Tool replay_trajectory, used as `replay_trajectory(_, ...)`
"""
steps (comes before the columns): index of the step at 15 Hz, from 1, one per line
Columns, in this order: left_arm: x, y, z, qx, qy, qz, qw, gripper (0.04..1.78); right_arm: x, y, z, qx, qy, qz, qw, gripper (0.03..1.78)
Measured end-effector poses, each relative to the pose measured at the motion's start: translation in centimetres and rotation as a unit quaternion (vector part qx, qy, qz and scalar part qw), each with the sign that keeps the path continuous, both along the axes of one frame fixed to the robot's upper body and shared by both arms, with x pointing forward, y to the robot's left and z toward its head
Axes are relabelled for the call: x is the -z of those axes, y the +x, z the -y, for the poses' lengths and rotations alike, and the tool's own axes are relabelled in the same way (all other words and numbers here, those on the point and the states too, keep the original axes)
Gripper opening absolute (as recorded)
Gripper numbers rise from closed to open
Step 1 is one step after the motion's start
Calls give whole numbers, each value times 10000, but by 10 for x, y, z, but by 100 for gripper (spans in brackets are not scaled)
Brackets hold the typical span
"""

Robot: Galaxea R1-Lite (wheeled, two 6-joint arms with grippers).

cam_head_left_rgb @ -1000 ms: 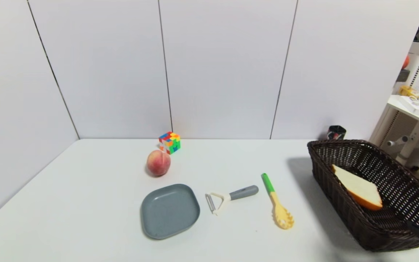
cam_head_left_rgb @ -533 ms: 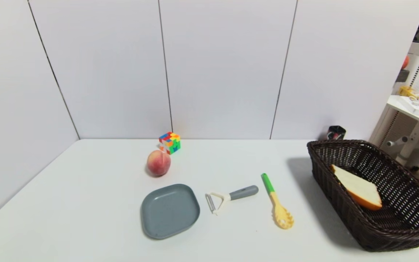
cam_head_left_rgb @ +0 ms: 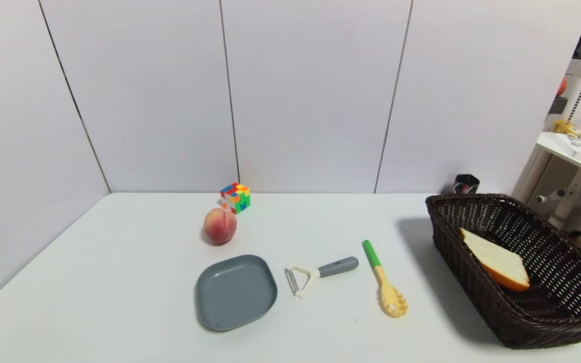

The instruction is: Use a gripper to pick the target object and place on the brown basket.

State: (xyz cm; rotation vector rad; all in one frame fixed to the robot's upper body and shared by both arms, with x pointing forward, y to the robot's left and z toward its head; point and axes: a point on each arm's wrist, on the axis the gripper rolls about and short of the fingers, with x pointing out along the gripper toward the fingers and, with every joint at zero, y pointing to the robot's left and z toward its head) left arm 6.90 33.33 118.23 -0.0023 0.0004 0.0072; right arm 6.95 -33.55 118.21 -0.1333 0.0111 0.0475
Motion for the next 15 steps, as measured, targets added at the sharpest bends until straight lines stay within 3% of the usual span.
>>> replay_trajectory(2, 0, 0, 0, 0, 0, 0, 10000, 169, 0, 0, 0, 41, 160, 47, 9999, 169)
replay_trajectory(9, 0, 0, 0, 2, 3, 0, 10000, 169, 0, -1, 1, 122, 340, 62, 9993, 169)
replay_trajectory(12, 0, 0, 0, 0, 2, 0, 10000, 169, 0, -1, 1, 194, 582, 62, 9981, 169)
replay_trajectory(15, 0, 0, 0, 0, 2, 0, 10000, 169, 0, -1, 1, 203, 595, 65, 9980, 169)
